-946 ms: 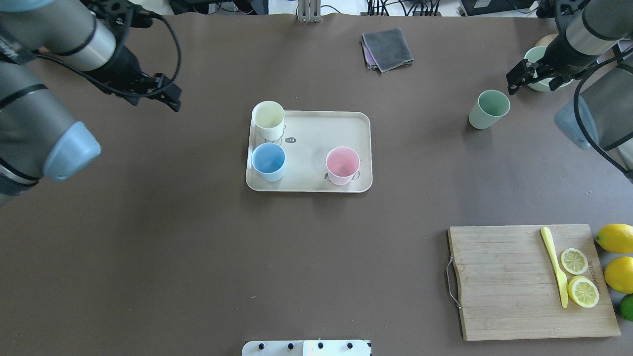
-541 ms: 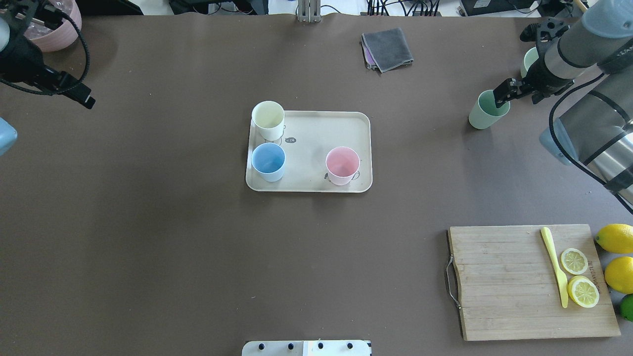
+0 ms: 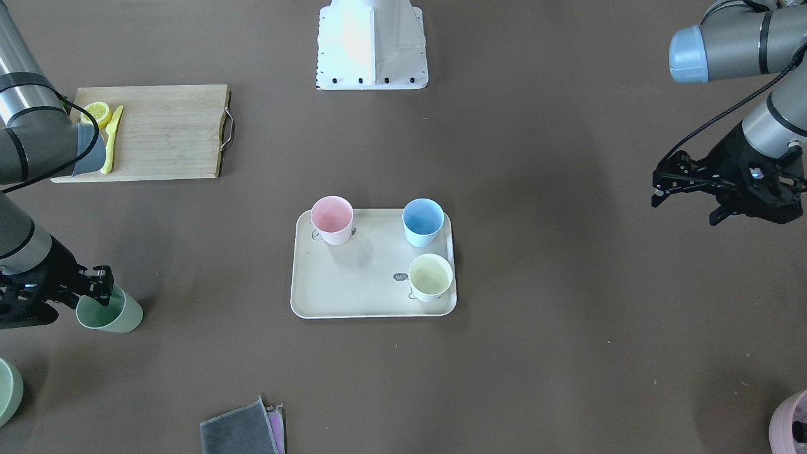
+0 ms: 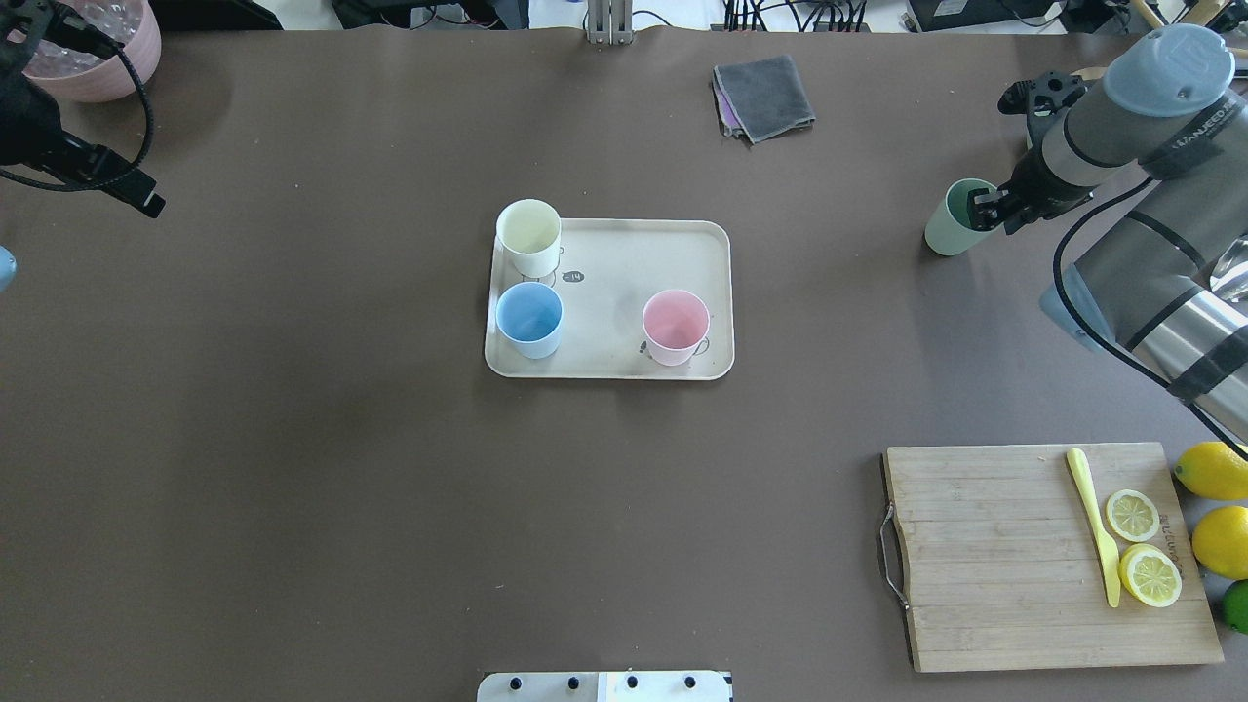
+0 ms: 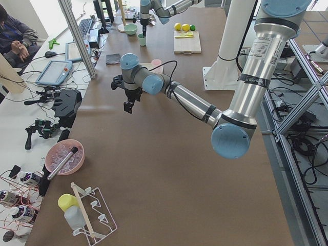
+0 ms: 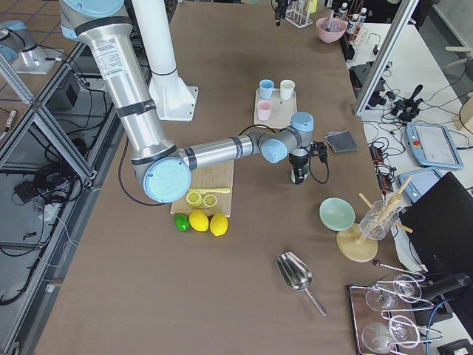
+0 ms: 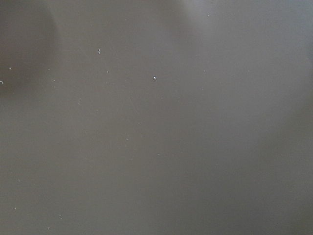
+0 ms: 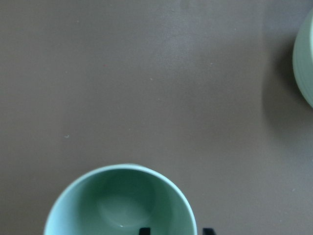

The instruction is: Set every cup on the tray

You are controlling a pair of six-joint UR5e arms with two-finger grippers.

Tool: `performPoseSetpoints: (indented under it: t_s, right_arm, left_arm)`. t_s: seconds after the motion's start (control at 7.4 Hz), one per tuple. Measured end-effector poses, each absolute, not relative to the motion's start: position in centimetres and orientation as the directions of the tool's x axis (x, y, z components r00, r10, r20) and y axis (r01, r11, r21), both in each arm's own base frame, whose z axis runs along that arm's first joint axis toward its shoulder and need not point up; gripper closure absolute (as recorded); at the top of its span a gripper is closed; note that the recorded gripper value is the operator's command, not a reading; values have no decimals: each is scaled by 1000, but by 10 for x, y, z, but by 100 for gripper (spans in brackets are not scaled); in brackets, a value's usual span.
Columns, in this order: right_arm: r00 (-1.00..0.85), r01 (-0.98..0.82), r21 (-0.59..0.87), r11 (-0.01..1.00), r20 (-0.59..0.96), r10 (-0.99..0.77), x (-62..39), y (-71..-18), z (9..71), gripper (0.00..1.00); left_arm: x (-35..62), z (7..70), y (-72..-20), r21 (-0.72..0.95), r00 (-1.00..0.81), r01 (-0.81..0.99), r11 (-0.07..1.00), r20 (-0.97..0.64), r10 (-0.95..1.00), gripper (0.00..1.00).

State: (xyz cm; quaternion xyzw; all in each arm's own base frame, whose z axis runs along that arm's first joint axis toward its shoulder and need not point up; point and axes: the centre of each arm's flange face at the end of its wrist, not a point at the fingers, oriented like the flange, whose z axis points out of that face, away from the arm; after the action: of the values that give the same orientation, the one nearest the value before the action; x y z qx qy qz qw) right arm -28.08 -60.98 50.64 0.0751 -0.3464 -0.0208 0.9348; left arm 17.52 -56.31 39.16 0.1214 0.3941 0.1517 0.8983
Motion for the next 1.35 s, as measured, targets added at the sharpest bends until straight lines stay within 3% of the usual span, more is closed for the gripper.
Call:
performPoseSetpoints:
  t_s: [0.41,0.68,1.08,1.22,1.35]
  right_arm:
    - [744,-24,166,986,662,-93,-295,-614,482,100]
    - [696,-108,116,987,718,-9,-331,-619,425,100]
    - [631,-204,35,978,769,104,-452,-583,324,100]
    - [615,-237,-8,972,773,156,-489,-567,286,37]
    - [613,-257,-37,966,767,192,-513,-556,256,1]
  left_arm:
    - [178,393,-566,334,644,-178,925,-672,367,1]
    - [179,394,-567,332,644,-178,927,-673,364,1]
    - [180,394,-567,327,645,-175,929,-675,359,1]
    - [181,394,-566,326,644,-176,929,-675,359,1]
    - [182,394,-567,325,644,-176,929,-676,358,1]
